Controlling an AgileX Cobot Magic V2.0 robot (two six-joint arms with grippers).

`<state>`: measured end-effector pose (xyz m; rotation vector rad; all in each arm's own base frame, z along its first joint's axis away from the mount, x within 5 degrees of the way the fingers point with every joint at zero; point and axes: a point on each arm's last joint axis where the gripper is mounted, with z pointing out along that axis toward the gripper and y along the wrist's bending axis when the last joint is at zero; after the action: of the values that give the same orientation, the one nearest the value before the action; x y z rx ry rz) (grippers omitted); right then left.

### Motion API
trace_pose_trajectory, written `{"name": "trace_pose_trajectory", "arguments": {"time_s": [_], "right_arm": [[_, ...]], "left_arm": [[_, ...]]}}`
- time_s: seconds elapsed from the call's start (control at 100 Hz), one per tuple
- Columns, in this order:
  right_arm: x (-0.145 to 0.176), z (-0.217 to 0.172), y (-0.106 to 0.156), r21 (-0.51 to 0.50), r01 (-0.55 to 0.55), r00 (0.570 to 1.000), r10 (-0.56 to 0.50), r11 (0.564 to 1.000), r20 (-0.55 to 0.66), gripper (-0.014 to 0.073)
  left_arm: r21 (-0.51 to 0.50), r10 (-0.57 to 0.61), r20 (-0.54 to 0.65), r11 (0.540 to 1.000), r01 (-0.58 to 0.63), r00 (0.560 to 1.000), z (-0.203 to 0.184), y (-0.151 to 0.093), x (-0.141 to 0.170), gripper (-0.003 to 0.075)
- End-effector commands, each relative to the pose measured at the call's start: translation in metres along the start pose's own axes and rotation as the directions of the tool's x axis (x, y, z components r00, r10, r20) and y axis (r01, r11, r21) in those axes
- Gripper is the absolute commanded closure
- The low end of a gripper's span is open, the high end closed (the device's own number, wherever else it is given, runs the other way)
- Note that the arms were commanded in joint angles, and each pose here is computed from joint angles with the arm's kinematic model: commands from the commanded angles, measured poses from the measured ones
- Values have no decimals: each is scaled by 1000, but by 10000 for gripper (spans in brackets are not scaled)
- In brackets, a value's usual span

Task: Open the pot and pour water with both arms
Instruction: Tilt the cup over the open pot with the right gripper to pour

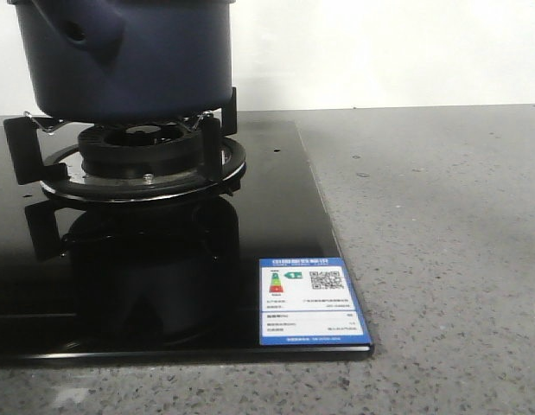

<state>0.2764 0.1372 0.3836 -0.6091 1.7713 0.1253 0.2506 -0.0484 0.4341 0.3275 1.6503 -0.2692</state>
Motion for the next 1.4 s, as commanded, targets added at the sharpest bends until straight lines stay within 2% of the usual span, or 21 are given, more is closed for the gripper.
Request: {"name": "trace_pose_trajectory", "arguments": {"time_s": [0.0, 0.29, 0.57, 0.71, 0.97, 1.11, 1.39], "right_arm": [[-33, -7, 2, 12, 72, 989, -73, 997, 125, 213], [-52, 23, 23, 6, 255, 966, -255, 967, 39, 213], [-55, 46, 44, 0, 466, 884, -466, 885, -37, 213], [-55, 50, 52, 18, 567, 824, -566, 824, -36, 213], [-55, 58, 57, 85, 746, 665, -745, 660, -59, 213], [-55, 63, 57, 114, 808, 588, -805, 579, -79, 213], [-59, 64, 55, 165, 876, 471, -877, 453, -91, 213]], "left_arm": [[-61, -1, 119, 998, 9, 993, -14, 3, -25, 375], [-62, -1, 120, 998, 9, 993, -14, 3, -25, 375], [-62, -1, 120, 998, 9, 993, -14, 3, -25, 375], [-62, -1, 120, 998, 9, 993, -14, 3, -25, 375], [-62, -1, 120, 998, 9, 993, -14, 3, -25, 375], [-62, -1, 120, 998, 9, 993, -14, 3, -25, 375], [-57, -1, 117, 998, 8, 993, -14, 2, -25, 375]]}}
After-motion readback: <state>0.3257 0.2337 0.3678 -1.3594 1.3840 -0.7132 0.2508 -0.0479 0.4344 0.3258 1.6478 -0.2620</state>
